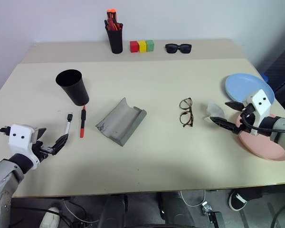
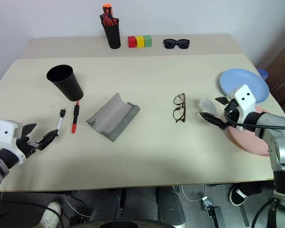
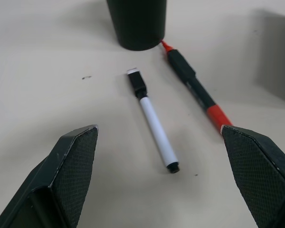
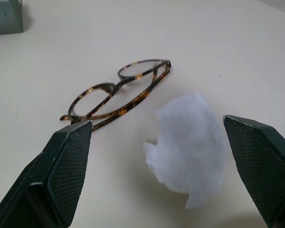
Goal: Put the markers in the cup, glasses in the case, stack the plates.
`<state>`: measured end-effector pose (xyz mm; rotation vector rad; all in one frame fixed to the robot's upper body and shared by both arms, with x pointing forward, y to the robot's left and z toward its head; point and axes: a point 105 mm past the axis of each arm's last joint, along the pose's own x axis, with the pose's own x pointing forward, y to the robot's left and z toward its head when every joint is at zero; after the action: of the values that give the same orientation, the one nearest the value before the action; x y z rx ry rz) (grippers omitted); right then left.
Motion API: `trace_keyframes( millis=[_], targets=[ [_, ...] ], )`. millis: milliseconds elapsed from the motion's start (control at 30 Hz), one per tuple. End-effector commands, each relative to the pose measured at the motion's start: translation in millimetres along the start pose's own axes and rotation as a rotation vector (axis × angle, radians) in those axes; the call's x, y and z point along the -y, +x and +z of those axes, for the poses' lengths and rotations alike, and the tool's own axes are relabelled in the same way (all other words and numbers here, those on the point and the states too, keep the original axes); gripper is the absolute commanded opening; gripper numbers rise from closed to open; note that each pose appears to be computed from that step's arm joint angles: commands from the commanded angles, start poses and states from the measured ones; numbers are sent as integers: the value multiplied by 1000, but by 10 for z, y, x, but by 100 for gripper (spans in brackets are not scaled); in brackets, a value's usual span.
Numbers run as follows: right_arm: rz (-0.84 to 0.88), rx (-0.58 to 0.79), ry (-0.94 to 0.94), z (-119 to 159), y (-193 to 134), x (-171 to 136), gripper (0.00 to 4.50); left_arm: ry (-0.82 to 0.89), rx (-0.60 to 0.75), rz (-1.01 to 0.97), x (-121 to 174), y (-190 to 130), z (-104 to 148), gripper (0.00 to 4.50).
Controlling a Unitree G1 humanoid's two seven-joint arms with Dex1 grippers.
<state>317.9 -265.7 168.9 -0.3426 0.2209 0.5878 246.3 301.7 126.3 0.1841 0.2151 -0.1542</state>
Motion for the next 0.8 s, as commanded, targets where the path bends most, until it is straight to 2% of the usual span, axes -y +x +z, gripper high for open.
trace_keyframes(
  millis=[33,233,300,367,467,600,700,800],
  targets=[
    [-6,50,-36,128,45,18,450,8,34,20,41,47,103,425],
    [35,90,-58,257,147,-81,450,-8,54,38,101,144,177,425],
    [85,115,-70,337,211,-218,450,-4,40,68,75,207,194,425],
    [152,147,-82,437,304,-412,450,4,-14,141,-2,296,184,425],
    [287,217,-78,577,573,-910,450,-94,-110,273,-160,479,145,425],
    [391,268,-63,649,723,-1378,450,-108,-190,303,-175,686,223,425],
    [435,285,-65,667,771,-1589,450,-150,-238,268,-132,824,258,425],
    [467,312,-59,738,777,-1722,450,-110,-321,262,-124,895,239,425]
  ],
)
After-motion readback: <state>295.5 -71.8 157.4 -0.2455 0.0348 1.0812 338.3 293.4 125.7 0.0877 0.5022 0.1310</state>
